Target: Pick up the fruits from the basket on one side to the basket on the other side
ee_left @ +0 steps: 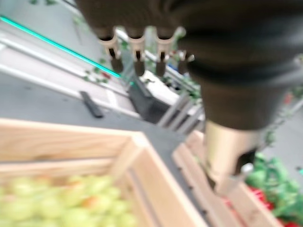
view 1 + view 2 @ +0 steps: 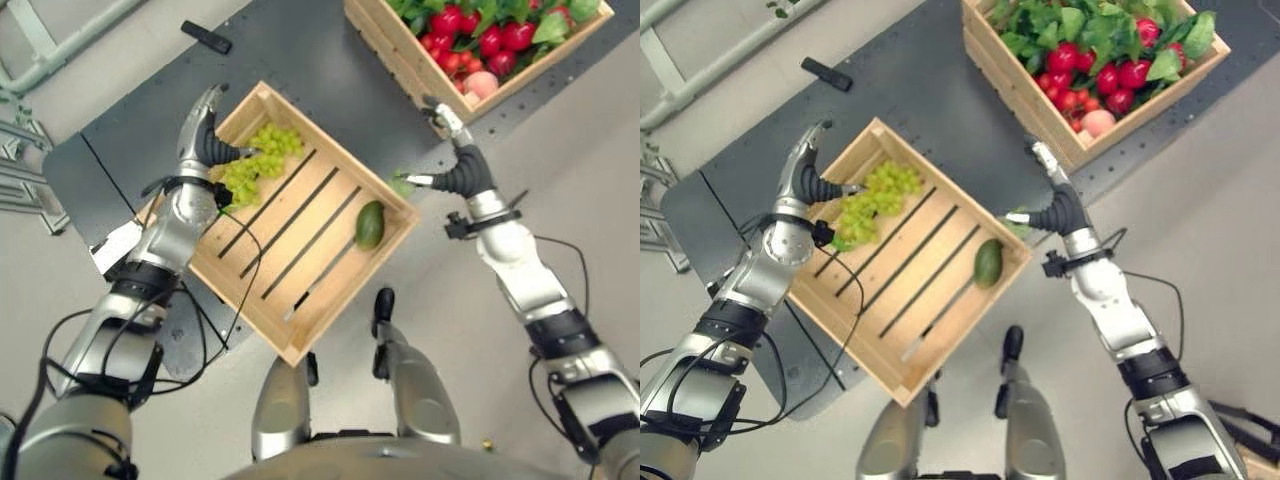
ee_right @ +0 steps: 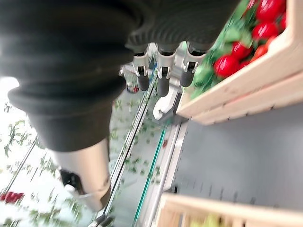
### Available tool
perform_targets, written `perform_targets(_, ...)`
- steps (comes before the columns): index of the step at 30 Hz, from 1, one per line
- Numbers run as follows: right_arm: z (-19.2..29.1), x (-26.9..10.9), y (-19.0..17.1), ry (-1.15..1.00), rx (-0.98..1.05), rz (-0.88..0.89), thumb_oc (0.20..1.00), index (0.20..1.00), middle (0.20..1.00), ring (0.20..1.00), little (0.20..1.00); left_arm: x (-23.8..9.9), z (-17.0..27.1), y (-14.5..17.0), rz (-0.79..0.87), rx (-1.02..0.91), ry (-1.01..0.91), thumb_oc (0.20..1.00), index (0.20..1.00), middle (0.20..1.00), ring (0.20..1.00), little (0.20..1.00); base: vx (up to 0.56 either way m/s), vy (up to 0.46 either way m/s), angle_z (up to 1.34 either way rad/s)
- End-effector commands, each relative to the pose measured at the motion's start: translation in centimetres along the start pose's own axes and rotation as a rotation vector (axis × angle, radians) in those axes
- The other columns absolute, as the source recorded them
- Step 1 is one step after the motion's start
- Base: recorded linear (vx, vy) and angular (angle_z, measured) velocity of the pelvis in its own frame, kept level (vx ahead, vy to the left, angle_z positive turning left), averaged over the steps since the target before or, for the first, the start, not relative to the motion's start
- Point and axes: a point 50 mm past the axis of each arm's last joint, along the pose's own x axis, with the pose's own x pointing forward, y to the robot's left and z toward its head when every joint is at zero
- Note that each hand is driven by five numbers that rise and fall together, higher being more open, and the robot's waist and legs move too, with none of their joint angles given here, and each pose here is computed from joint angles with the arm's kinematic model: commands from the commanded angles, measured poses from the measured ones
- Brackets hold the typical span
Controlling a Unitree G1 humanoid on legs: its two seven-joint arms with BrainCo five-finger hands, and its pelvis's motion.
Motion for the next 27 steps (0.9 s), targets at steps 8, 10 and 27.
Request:
perform_targets(8, -0.8, -1.6, -0.3, 0.040, 0.218, -0.121, 1.000, 1.000, 1.000, 1.000, 1.000, -4.0, 1.9, -1.5, 0.052, -0.352, -0.082, 1.000, 1.000, 1.000, 1.000, 1.000, 0.03, 0.060, 0.75)
perform_targets(10, -1.2, -2.3, -0.5, 0.061, 0.233, -0.136, 1.000, 1.000, 1.000, 1.000, 1.000, -5.2, 1.3, -1.6, 0.038, -0.390, -0.071, 1.000, 1.000, 1.000, 1.000, 1.000, 0.11, 0.305, 0.90)
perform_targets(27, -0.1, -2.2, -0.5, 0.007, 0.242, -0.154, 1.000, 1.000, 1.000, 1.000, 1.000, -1.7, 5.3, -0.5, 0.007, -0.123, -0.286, 1.000, 1.000, 1.000, 1.000, 1.000, 0.00, -0.014, 0.22)
